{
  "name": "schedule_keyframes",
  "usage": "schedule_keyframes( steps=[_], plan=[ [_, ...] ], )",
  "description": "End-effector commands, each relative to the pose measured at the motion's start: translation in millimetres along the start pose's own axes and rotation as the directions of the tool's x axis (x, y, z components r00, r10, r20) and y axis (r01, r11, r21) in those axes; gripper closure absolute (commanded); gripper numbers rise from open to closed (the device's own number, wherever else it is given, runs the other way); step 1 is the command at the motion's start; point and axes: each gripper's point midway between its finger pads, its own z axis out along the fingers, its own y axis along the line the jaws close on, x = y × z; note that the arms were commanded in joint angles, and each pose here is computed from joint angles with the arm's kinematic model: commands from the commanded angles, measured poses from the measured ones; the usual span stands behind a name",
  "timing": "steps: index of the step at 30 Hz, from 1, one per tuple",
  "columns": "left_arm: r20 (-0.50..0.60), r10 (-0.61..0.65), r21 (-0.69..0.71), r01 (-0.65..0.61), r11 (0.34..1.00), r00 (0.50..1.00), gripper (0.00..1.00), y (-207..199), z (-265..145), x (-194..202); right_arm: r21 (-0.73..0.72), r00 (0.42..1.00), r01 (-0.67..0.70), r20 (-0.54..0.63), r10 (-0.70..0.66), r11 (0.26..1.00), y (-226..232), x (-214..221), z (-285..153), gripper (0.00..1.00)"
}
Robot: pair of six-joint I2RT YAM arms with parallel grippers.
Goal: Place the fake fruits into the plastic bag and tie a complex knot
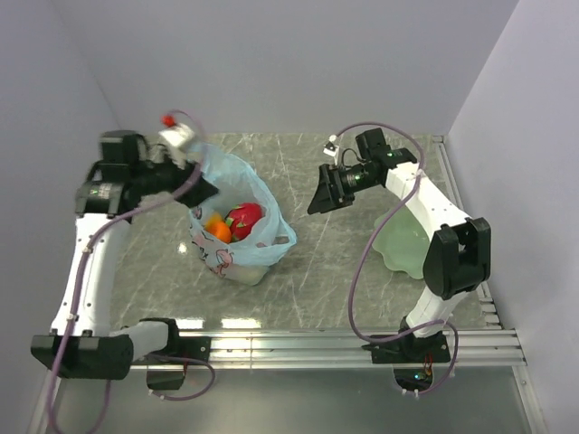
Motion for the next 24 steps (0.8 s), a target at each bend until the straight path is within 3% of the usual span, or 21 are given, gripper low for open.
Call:
schedule_keyframes(
  steps=[1, 6, 10, 18, 24],
  plan=[
    [-0.079, 0.324, 0.251, -0.295, 0.922, 0.943, 0.31, -72, 19, 16, -0.007, 0.998, 0.008, 0.066, -0.008, 1.0, 7, -17, 2, 0.22],
    [-0.194, 0.474, 0.463, -0.346, 0.816, 0.859, 0.31, -143, 55, 49, 0.1, 0.985, 0.0, 0.17, -0.017, 0.995, -17, -33, -17, 0.2],
    [-0.321, 0.511, 0.546, -0.285, 0.788, 0.798, 0.34, -179, 73, 70, 0.178, 0.976, 0.01, 0.211, -0.048, 0.984, -33, -44, -32, 0.2],
    [-0.431, 0.534, 0.588, -0.223, 0.777, 0.727, 0.29, -194, 94, 106, 0.268, 0.965, -0.004, 0.254, -0.067, 0.963, -56, -33, -59, 0.16],
    [-0.491, 0.527, 0.58, -0.192, 0.792, 0.694, 0.35, -189, 110, 130, 0.309, 0.942, 0.055, 0.298, -0.152, 0.95, -46, -28, -76, 0.04]
  ],
)
